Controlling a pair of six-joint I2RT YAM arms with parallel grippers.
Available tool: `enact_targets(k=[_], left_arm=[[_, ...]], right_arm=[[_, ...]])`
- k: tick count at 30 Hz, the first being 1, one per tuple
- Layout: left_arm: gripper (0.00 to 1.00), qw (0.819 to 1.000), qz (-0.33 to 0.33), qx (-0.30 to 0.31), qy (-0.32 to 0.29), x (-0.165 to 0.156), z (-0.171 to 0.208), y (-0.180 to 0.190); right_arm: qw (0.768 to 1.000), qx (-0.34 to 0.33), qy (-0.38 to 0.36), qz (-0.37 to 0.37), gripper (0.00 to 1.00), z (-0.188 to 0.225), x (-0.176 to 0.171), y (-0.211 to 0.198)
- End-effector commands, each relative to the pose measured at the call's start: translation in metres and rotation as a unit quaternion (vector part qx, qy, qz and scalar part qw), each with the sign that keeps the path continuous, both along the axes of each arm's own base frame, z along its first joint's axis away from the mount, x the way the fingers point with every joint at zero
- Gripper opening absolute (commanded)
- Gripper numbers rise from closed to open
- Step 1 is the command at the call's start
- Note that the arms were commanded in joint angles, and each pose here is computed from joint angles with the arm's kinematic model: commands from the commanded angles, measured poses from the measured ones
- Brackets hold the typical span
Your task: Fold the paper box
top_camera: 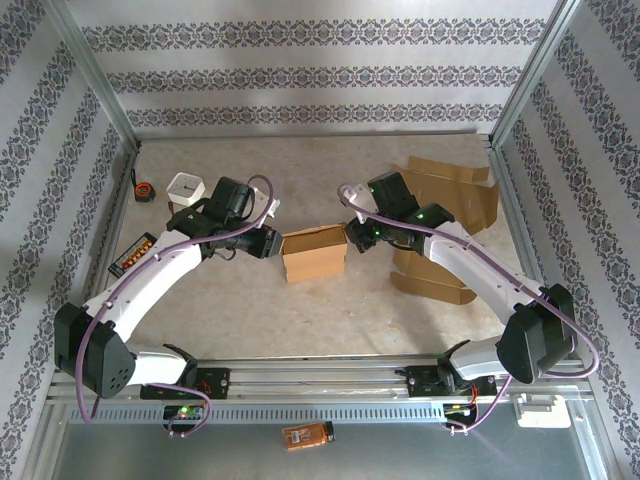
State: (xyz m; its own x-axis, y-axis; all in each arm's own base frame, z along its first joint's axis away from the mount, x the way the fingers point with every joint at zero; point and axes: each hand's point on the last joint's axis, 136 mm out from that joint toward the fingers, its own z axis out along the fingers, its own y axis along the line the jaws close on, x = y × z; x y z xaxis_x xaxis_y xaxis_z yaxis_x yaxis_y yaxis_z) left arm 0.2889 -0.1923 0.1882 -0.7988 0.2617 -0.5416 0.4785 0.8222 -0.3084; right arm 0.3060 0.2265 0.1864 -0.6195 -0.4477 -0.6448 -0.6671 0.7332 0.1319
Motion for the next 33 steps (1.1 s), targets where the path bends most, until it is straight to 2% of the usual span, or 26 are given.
enact_targets(k=[1,4,10,16,25,33], left_arm=[[0.29,0.999,0.038,-0.011,0.007,0.007,0.004,0.005],[0.25,0.998,0.041,-0.042,0.004,0.007,0.010,-0.003],[0.07,0.994,0.069,-0.070,0.042,0.006,0.011,-0.008],[0.06,0.984,0.107,-0.089,0.109,0.003,0.002,-0.014],[0.06,0.970,0.125,-0.151,0.143,0.013,0.004,-0.031],[0.06,0.967,0.136,-0.139,0.163,0.010,-0.011,-0.027]], right_arm=[[1.000,0.005,0.007,-0.015,0.08,0.007,0.003,0.000],[1.000,0.006,0.011,-0.018,0.08,0.006,0.002,0.000],[0.998,0.012,0.036,-0.041,0.08,0.005,0.002,0.002],[0.997,0.007,0.059,-0.053,0.08,-0.003,0.001,0.005],[0.998,-0.002,0.054,-0.043,0.07,-0.004,-0.002,0.007],[0.998,-0.008,0.051,-0.043,0.07,-0.006,-0.003,0.004]])
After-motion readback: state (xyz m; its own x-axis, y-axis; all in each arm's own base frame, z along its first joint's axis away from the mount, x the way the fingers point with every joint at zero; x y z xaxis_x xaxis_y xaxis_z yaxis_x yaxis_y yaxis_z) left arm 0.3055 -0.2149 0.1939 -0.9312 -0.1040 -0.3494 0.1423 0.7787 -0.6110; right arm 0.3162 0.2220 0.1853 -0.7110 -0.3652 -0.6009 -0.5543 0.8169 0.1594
